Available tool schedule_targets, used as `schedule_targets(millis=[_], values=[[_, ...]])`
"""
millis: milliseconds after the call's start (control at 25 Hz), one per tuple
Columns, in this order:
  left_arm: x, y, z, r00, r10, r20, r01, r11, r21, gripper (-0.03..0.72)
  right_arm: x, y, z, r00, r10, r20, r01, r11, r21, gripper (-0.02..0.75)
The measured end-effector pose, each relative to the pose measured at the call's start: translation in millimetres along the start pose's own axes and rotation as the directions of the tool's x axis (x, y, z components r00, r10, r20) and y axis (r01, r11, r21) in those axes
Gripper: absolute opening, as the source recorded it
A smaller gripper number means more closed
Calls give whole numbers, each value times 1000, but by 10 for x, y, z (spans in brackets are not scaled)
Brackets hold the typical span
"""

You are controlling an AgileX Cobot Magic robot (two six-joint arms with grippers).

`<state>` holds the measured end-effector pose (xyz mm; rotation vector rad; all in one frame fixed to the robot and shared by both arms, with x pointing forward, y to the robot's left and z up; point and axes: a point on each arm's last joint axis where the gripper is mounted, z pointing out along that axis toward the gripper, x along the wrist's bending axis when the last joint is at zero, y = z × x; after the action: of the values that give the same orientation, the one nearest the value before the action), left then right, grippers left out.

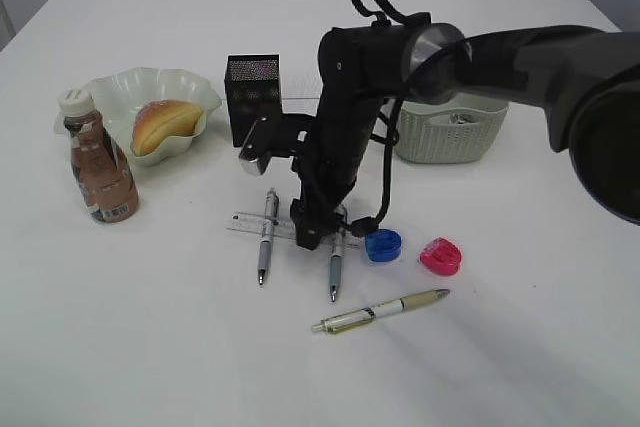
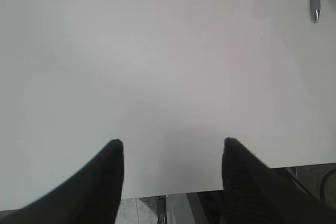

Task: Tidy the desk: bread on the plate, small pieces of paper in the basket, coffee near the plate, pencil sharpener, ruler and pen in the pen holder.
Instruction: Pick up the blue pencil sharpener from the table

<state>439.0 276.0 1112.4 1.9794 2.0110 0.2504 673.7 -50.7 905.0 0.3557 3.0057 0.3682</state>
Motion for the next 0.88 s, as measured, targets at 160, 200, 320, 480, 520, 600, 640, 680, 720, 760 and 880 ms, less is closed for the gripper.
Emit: schedule_targets(millis=[160, 200, 320, 480, 520, 600, 640, 680, 720, 760, 880], values=[[0, 0, 0, 1000, 0, 0, 0, 1000, 0, 433, 1, -5, 19, 1000, 1, -3, -1, 1000, 3, 565], [0, 0, 0, 1000, 0, 0, 0, 1000, 0, 433, 0, -6, 19, 1000, 0, -2, 0, 1000, 4, 565], [0, 0, 0, 1000, 0, 0, 0, 1000, 0, 433, -4, -11, 19, 1000, -5, 2, 5, 1000, 9, 565], [0, 0, 0, 1000, 0, 0, 0, 1000, 0, 433, -6, -14, 19, 1000, -8, 5, 8, 1000, 13, 565], [0, 0, 0, 1000, 0, 0, 0, 1000, 0, 433, -6, -14, 19, 1000, -8, 5, 8, 1000, 13, 564], [0, 0, 0, 1000, 0, 0, 0, 1000, 0, 433, -6, -14, 19, 1000, -8, 5, 8, 1000, 13, 565], [0, 0, 0, 1000, 0, 0, 0, 1000, 0, 433, -7, -15, 19, 1000, -8, 6, 8, 1000, 14, 565], [0, 0, 0, 1000, 0, 0, 0, 1000, 0, 433, -7, -15, 19, 1000, -8, 6, 8, 1000, 14, 565], [0, 0, 0, 1000, 0, 0, 0, 1000, 0, 433, -7, -16, 19, 1000, -9, 6, 9, 1000, 15, 565], [0, 0, 0, 1000, 0, 0, 0, 1000, 0, 433, -7, -16, 19, 1000, -9, 6, 9, 1000, 15, 565], [0, 0, 0, 1000, 0, 0, 0, 1000, 0, 433, -6, -21, 39, 1000, -8, 4, 8, 1000, 18, 565]])
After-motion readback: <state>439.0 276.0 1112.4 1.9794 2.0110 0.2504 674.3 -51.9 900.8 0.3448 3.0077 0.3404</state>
